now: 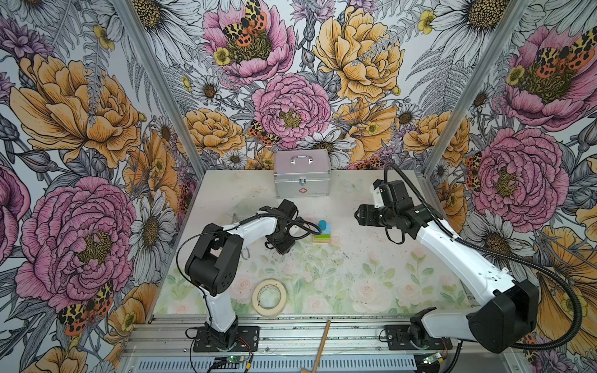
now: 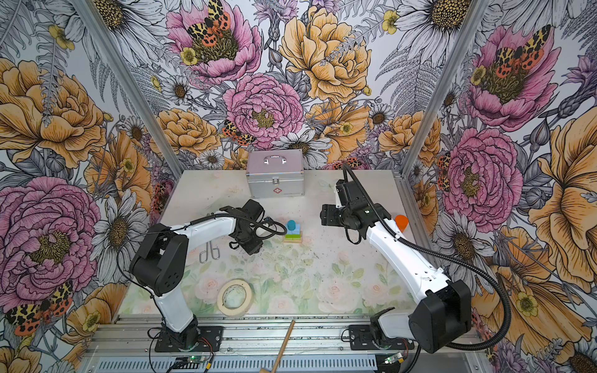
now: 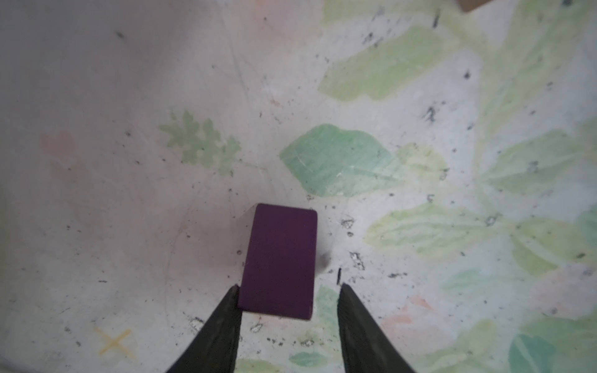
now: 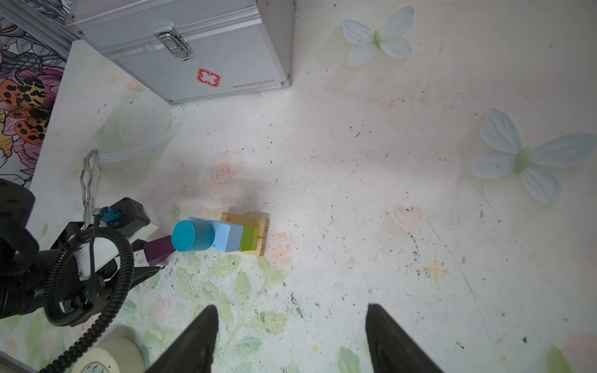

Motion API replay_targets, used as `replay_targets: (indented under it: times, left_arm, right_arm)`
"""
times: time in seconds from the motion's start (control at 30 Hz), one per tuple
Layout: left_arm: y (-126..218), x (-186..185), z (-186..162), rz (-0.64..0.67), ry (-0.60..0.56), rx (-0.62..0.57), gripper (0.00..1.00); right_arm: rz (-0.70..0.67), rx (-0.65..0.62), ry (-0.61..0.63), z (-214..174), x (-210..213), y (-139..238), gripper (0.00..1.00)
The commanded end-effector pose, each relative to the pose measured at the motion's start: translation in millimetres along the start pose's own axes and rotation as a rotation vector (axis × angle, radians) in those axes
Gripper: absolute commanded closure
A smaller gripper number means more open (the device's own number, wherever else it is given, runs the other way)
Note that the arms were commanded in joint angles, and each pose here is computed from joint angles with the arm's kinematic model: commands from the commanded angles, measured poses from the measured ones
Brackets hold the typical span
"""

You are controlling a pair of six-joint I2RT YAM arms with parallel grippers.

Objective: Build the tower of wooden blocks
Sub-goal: 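Lower the left gripper and close it on the purple block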

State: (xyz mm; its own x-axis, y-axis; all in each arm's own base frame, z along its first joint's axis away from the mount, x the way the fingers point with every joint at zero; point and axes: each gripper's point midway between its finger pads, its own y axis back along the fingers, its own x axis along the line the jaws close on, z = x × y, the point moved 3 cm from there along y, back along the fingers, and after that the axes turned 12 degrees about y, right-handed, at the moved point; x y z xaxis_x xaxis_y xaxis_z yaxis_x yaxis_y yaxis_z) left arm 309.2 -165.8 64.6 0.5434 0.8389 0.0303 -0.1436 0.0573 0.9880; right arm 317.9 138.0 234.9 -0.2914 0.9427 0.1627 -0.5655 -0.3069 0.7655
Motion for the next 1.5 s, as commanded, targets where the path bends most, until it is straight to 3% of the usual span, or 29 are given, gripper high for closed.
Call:
replay_targets:
  times: [0.0, 1.47]
  left_arm:
    - [-4.9, 4.9, 14.2, 0.008, -0.001, -0.028, 0.52]
    - [14.1, 9.7, 21.9, 0.009, 0.041, -0.093, 0.58]
  right_arm:
    - [0.010, -0.039, -0.014, 6.3, -0.3, 2.5, 0.26]
    - [0.020, -0.032, -0.028, 2.7, -0.1, 1.1, 0.26]
